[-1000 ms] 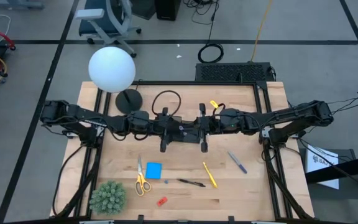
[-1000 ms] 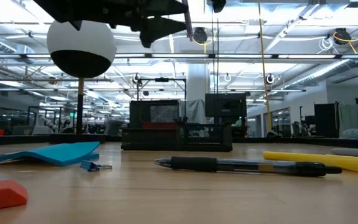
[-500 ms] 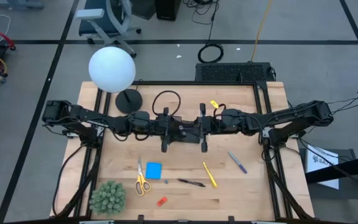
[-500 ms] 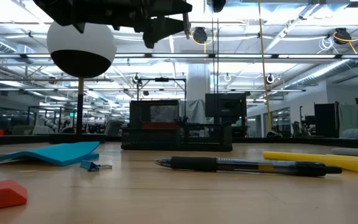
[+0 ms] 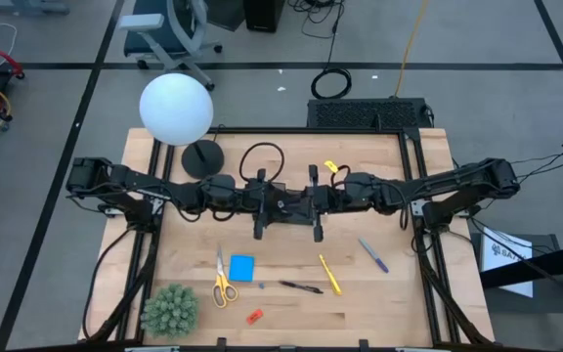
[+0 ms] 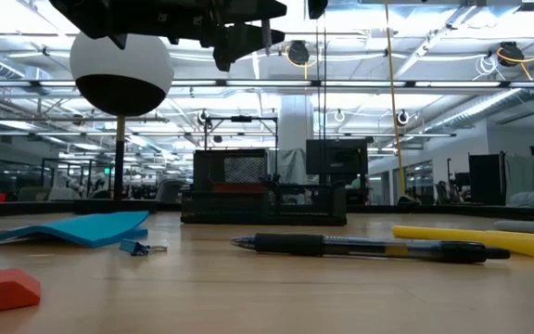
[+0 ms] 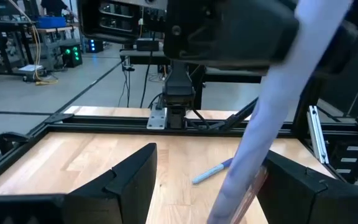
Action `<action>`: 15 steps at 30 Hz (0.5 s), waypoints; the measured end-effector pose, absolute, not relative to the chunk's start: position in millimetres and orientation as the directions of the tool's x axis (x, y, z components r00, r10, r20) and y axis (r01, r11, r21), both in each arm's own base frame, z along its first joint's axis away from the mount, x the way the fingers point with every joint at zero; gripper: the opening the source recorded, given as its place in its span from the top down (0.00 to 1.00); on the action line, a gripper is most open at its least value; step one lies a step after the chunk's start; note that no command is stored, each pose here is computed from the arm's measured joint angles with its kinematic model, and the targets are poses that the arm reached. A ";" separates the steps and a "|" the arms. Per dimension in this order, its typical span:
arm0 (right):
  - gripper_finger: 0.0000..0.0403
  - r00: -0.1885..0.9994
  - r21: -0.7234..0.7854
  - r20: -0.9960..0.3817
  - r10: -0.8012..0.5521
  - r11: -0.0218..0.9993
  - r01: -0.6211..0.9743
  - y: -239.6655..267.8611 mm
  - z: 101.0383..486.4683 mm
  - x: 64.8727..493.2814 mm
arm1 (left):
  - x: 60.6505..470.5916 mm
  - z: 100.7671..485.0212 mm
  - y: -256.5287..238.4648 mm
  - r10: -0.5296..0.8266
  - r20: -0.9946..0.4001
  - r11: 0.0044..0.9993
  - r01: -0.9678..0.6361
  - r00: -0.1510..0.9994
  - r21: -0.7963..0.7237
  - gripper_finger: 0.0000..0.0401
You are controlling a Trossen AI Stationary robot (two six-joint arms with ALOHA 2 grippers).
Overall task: Pick and place office supplies into organizer
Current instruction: Put the violet pen into the black desk organizer
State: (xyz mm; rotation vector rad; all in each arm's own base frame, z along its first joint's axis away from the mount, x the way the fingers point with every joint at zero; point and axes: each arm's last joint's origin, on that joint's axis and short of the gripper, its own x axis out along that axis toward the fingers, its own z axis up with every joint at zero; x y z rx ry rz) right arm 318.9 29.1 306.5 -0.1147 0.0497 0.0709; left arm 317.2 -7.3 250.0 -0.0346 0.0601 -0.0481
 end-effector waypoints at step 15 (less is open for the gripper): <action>0.94 0.997 -0.132 -0.046 0.062 0.989 -0.068 28.7 307.5 318.8 | 317.2 249.9 -7.2 -0.051 -0.061 0.999 0.049 0.997 -0.023 0.63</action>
